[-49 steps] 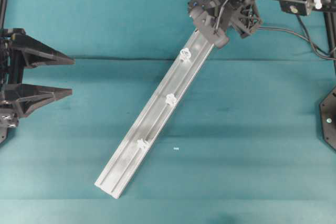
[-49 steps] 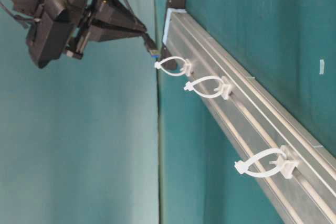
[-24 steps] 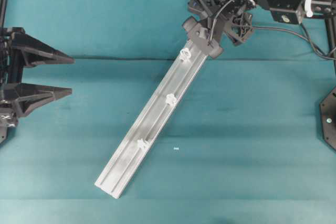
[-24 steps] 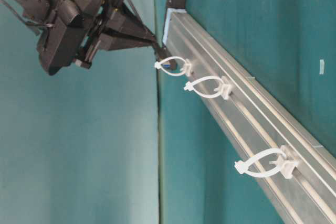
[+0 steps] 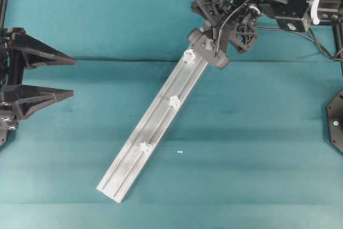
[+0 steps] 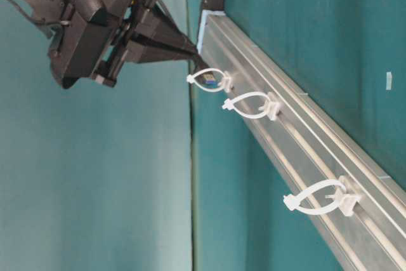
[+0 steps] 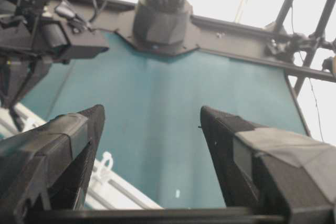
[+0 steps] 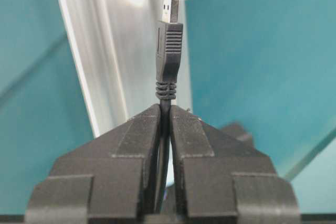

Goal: Pass the USB cable through three rings with both arms.
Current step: 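Insert the plug through the first white loop with the right gripper, then bring the left gripper to the plug beyond the first loop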

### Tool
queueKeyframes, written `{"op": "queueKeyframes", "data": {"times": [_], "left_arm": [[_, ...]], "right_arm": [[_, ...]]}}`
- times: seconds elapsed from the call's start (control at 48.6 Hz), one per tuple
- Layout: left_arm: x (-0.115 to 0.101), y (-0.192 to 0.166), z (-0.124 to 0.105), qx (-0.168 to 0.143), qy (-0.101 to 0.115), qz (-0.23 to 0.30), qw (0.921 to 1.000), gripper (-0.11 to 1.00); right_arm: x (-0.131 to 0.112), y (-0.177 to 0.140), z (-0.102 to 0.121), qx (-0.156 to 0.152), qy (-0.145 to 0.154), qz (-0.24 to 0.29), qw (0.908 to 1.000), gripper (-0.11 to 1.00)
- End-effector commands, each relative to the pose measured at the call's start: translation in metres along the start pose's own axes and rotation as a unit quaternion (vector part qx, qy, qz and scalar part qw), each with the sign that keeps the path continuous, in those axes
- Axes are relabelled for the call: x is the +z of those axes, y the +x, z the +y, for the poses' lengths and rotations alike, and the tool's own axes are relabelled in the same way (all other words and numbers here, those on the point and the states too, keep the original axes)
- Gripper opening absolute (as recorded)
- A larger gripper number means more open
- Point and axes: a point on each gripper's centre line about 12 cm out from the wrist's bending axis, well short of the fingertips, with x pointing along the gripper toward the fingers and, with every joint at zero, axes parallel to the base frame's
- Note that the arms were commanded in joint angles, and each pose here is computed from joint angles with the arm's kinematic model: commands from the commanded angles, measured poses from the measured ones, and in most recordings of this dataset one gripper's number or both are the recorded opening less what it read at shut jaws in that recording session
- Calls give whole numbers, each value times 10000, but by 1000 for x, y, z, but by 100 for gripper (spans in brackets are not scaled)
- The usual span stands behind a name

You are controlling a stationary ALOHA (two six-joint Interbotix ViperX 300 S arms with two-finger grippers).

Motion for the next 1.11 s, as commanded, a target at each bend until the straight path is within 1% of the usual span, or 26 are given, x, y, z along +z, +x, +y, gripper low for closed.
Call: {"op": "queueKeyframes", "data": {"times": [0.0,0.329,0.493,0.658,0.822,1.09], "left_arm": [[11,1,-2,-33,0,-142,9999,81],[9,3,-2,-27,8,-104,9999,81],[5,7,0,11,8,-17,10000,81],[-3,17,8,184,3,179,9997,81],[-12,32,15,316,17,383,9988,81],[-22,51,33,649,-16,669,9956,81]], "right_arm": [[8,-1,-1,-44,-105,-59,9999,7],[17,1,2,-23,-165,-133,9998,7],[21,0,2,-1,-32,-242,9997,7],[24,0,4,26,107,-343,9994,7],[28,0,4,2,77,-375,9993,7],[39,1,5,-63,67,-495,9987,7]]}}
